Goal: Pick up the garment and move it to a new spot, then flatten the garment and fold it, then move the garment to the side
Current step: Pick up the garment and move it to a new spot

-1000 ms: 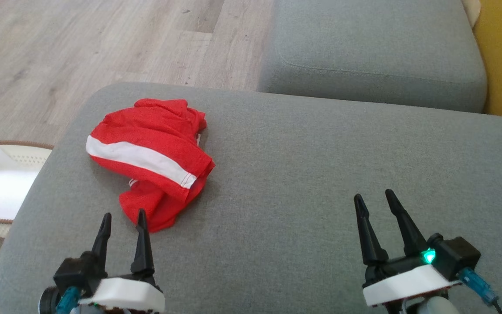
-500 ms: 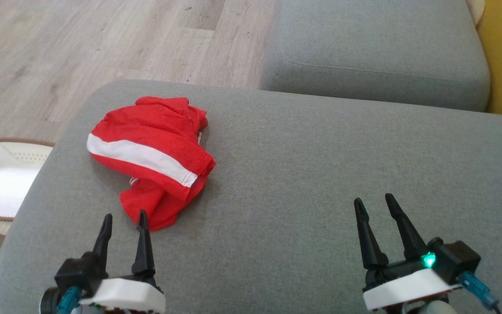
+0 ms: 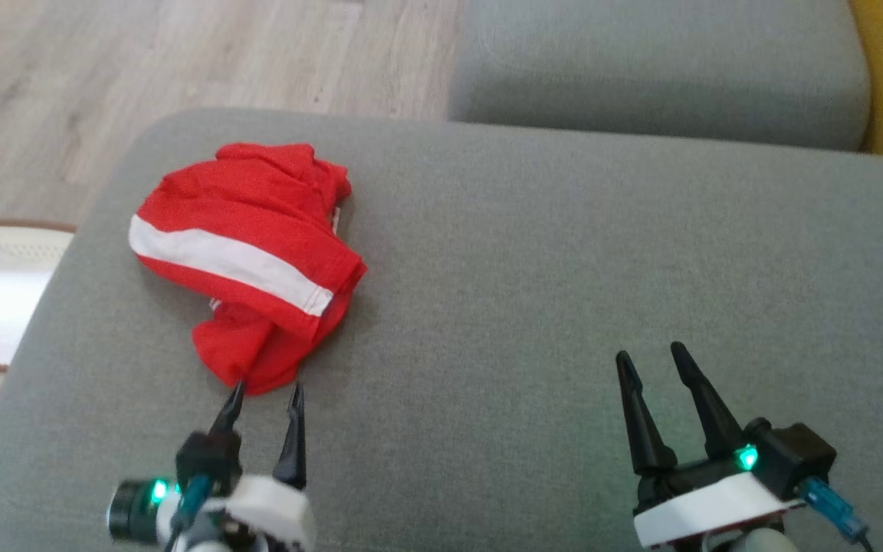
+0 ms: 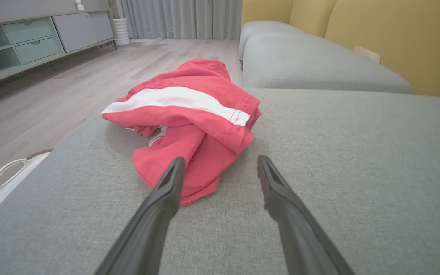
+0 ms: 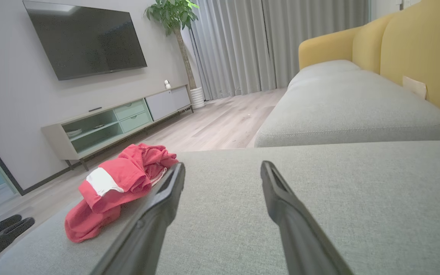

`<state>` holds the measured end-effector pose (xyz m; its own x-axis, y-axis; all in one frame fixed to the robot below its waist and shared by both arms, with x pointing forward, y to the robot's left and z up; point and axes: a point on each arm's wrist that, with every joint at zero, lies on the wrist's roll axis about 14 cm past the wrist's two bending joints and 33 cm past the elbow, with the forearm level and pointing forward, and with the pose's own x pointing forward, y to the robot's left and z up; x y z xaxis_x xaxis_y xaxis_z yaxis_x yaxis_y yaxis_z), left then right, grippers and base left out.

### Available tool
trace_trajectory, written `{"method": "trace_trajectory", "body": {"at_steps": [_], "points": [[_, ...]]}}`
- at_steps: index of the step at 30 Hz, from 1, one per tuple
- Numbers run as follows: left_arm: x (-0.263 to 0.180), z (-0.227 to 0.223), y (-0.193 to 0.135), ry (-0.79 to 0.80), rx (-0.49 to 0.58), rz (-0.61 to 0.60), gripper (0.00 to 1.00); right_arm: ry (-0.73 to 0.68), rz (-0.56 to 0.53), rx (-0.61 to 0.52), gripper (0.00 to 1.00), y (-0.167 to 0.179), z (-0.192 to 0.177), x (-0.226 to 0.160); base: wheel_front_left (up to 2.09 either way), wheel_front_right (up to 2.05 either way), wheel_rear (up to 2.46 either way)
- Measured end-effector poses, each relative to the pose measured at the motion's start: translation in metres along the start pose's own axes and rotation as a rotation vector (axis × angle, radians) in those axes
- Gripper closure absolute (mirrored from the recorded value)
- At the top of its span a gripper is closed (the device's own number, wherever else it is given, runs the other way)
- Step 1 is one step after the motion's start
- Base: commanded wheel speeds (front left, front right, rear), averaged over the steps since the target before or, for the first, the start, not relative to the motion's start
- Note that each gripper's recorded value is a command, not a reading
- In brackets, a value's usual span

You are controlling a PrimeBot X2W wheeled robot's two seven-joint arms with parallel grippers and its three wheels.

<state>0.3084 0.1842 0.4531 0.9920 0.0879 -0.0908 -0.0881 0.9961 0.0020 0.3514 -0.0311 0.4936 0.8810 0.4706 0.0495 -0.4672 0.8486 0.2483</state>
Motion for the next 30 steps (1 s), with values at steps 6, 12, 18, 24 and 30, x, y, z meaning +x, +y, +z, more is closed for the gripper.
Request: {"method": "trace_trajectory", "body": {"at_steps": [6,12,18,24,30], "points": [[0.046,0.002,-0.007,0.03,0.103,-0.062,0.0,0.02,-0.003,0.001,0.0,-0.007,-0.008,0.013,0.0,0.0,0.0],[0.079,-0.005,-0.014,0.074,0.174,-0.114,0.0,0.03,-0.018,-0.002,0.0,-0.017,-0.013,0.022,0.0,0.0,0.0],[0.095,-0.015,-0.016,0.119,0.213,-0.135,0.0,0.05,-0.041,0.008,0.0,-0.025,-0.02,0.02,0.0,0.0,0.0],[0.102,-0.032,-0.014,0.186,0.276,-0.161,0.0,0.039,-0.046,0.006,0.0,-0.03,-0.017,0.026,0.0,0.0,0.0],[0.11,-0.035,-0.009,0.2,0.301,-0.146,0.58,0.043,-0.049,0.008,0.0,-0.032,-0.019,0.028,0.0,0.0,0.0]]}}
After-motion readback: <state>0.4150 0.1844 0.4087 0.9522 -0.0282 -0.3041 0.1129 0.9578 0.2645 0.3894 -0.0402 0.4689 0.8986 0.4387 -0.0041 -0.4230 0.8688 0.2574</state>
